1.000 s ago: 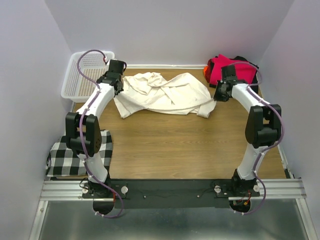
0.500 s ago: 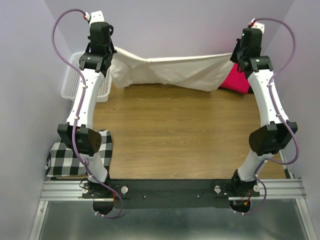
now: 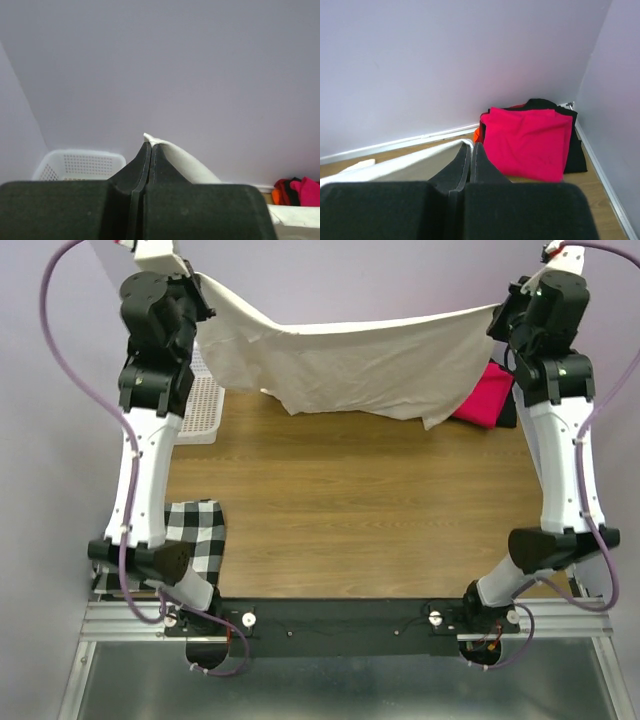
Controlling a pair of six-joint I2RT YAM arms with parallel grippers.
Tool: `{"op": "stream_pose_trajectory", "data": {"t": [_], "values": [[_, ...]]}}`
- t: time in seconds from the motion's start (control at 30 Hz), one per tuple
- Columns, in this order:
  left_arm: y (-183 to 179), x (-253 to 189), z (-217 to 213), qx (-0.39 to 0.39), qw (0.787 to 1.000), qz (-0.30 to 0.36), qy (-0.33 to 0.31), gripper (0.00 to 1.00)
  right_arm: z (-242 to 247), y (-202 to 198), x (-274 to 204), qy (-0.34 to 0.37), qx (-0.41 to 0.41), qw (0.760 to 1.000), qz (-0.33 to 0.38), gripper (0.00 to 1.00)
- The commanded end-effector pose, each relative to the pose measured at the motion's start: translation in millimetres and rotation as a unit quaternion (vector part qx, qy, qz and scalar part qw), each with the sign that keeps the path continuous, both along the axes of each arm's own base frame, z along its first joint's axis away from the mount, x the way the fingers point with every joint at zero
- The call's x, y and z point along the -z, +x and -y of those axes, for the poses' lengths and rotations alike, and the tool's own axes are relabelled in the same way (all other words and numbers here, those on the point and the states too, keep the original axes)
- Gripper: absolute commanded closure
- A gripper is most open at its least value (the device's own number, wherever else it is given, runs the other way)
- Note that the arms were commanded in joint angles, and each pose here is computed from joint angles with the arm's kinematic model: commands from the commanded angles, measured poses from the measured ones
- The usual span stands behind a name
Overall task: Fold and stack the t-shirts
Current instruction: Flatten out the tshirt
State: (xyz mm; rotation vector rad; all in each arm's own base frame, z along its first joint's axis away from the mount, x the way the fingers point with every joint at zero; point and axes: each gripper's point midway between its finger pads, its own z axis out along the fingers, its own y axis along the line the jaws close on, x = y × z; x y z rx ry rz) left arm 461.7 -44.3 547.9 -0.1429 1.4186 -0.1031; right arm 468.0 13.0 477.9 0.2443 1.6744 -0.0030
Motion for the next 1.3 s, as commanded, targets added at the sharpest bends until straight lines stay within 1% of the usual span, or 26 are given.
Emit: {"op": "stream_pose_trajectory", "data": {"t": [0.0,0.03,0.07,0.1,0.17,0.27,0.37,0.4,0.47,0.53,0.57,0.63,0.67,0.73,0.8,0.9,0.97,1.07,1.23,1.27], "values": [[-104.5,-119.8,-19.2,-0.007,0.981,0.193,0.017,1.00,-5.2,-67.3,-58.7,-0.007,-0.042,0.996,0.083,0.99],[-114.8,-128.8,-21.7,-0.010,0.978,0.207,0.016,1.00,-7.5,-73.4,-65.1,-0.007,-0.050,0.994,0.095,0.99],[-133.4,-144.3,-24.8,-0.013,0.973,0.228,0.016,1.00,-8.1,-77.6,-64.3,-0.005,-0.052,0.994,0.096,0.99],[-141.5,-152.1,-24.8,-0.011,0.970,0.242,0.021,1.00,-6.7,-91.8,-76.6,-0.003,-0.053,0.992,0.114,0.99],[-158.3,-165.4,-25.7,-0.009,0.964,0.266,0.023,1.00,-7.6,-100.1,-84.1,0.000,-0.056,0.990,0.126,0.99],[-159.9,-172.3,-27.4,-0.014,0.960,0.279,0.021,1.00,-5.5,-106.7,-92.3,0.003,-0.052,0.989,0.141,0.99],[-143.7,-172.5,-26.1,-0.017,0.960,0.279,0.019,1.00,3.9,-93.7,-82.9,0.006,-0.021,0.991,0.131,0.99],[-130.0,-168.4,-23.0,-0.014,0.961,0.275,0.021,1.00,6.5,-87.6,-77.7,0.007,-0.011,0.992,0.125,0.99],[-116.0,-163.5,-18.7,-0.008,0.962,0.271,0.019,1.00,12.9,-67.8,-60.3,0.009,0.014,0.994,0.104,0.99],[-90.3,-150.8,-13.1,0.000,0.966,0.256,0.021,1.00,15.2,-54.2,-49.1,0.009,0.026,0.995,0.091,0.99],[-74.6,-144.4,-9.7,0.004,0.968,0.252,0.019,1.00,13.9,-37.7,-33.7,0.010,0.027,0.997,0.073,0.99],[-57.8,-137.5,-5.8,0.008,0.969,0.248,0.017,1.00,11.7,-21.4,-18.5,0.009,0.028,0.998,0.056,0.99],[-37.7,-125.0,-2.8,0.009,0.972,0.234,0.018,1.00,10.6,-8.0,-6.1,0.008,0.028,0.999,0.042,0.99],[-22.7,-121.7,-0.6,0.010,0.973,0.230,0.015,1.00,9.5,6.5,6.7,0.006,0.030,0.999,0.028,0.99],[-1.0,-116.1,1.7,0.008,0.975,0.222,0.013,1.00,7.8,23.3,16.9,0.004,0.030,0.999,0.018,0.99],[17.4,-117.8,3.9,0.008,0.975,0.222,0.008,1.00,6.5,34.9,14.8,0.001,0.029,0.999,0.021,0.99],[17.4,-125.4,4.0,0.009,0.973,0.232,0.004,1.00,7.3,35.9,9.1,0.000,0.031,0.999,0.028,0.99],[5.7,-140.7,4.7,0.015,0.966,0.256,0.000,1.00,7.6,30.8,-6.6,0.003,0.030,0.999,0.045,0.99],[-29.8,-160.4,1.8,0.017,0.959,0.284,0.016,1.00,8.5,8.7,-25.8,0.009,0.026,0.997,0.065,0.99],[-35.6,-163.0,1.2,0.016,0.958,0.287,0.019,1.00,7.7,-1.0,-29.5,0.012,0.022,0.997,0.069,0.99]]}}
